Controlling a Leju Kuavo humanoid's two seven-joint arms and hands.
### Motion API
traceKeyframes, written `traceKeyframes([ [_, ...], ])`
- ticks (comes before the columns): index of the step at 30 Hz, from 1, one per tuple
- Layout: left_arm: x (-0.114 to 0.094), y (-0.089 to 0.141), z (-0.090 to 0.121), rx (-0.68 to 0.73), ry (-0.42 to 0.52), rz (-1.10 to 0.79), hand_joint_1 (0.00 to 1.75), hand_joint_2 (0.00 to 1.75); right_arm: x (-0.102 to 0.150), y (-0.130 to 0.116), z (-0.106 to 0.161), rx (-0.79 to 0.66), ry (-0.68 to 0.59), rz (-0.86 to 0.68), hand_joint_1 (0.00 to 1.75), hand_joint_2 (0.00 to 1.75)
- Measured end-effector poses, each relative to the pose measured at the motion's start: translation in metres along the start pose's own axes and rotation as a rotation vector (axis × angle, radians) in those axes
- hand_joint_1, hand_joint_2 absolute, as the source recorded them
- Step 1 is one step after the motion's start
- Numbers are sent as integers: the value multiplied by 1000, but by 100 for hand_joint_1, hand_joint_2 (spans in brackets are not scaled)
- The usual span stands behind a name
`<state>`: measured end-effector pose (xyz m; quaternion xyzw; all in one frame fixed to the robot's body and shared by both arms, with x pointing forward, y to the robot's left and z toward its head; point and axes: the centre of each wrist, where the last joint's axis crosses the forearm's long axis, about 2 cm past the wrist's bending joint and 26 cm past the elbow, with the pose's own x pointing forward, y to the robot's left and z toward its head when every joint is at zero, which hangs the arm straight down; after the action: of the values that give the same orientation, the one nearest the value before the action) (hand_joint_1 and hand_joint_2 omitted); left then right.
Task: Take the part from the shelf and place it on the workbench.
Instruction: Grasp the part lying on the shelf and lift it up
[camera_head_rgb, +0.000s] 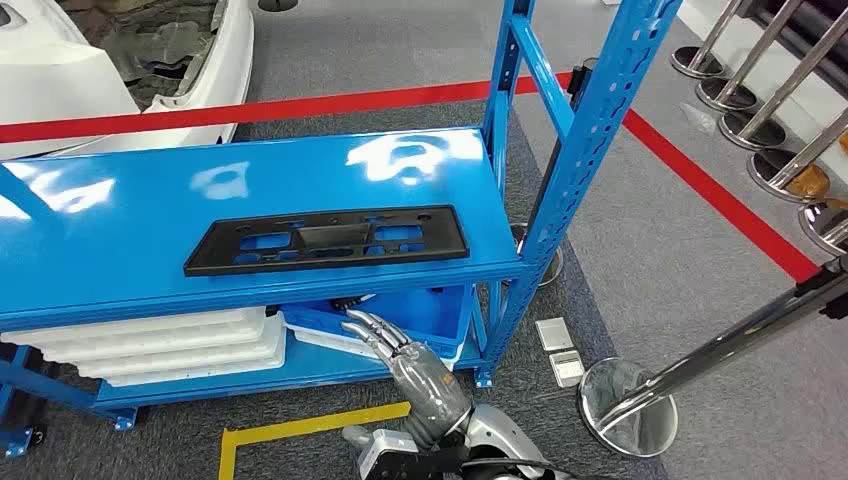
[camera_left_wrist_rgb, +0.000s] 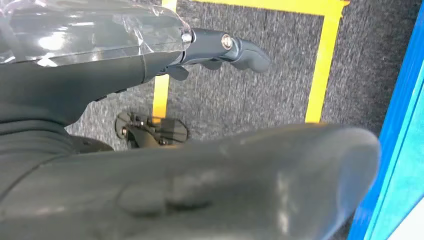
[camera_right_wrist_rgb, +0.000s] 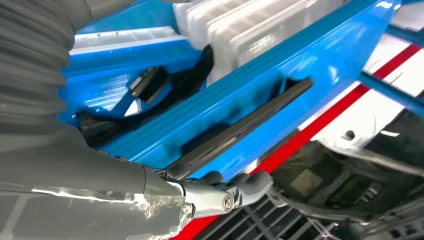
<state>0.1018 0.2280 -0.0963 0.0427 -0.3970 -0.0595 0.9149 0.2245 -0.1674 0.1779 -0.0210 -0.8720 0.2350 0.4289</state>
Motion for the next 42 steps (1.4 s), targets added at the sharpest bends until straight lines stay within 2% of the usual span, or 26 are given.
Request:
traceKeyframes([
  [13, 0, 0, 0, -3, 1, 3, 0, 0, -1, -1, 1, 2, 12, 8, 0, 175],
  [26, 1, 2, 0, 78, 20, -29, 0, 0, -1, -2, 0, 3, 9, 41, 0, 175],
  [30, 0, 2, 0, 84, 22, -29, 0, 0, -1, -5, -1, -8, 24, 122, 0, 0],
  [35, -1, 2, 1, 96, 27, -28, 0, 0, -6, -22, -3, -48, 64, 313, 0, 0],
  [41, -2, 2, 1, 97, 28, -28, 0, 0, -10, -38, -2, -69, 73, 373, 0, 0],
  [42, -2, 2, 1, 97, 28, -28, 0, 0, -10, -39, -2, -72, 75, 383, 0, 44],
])
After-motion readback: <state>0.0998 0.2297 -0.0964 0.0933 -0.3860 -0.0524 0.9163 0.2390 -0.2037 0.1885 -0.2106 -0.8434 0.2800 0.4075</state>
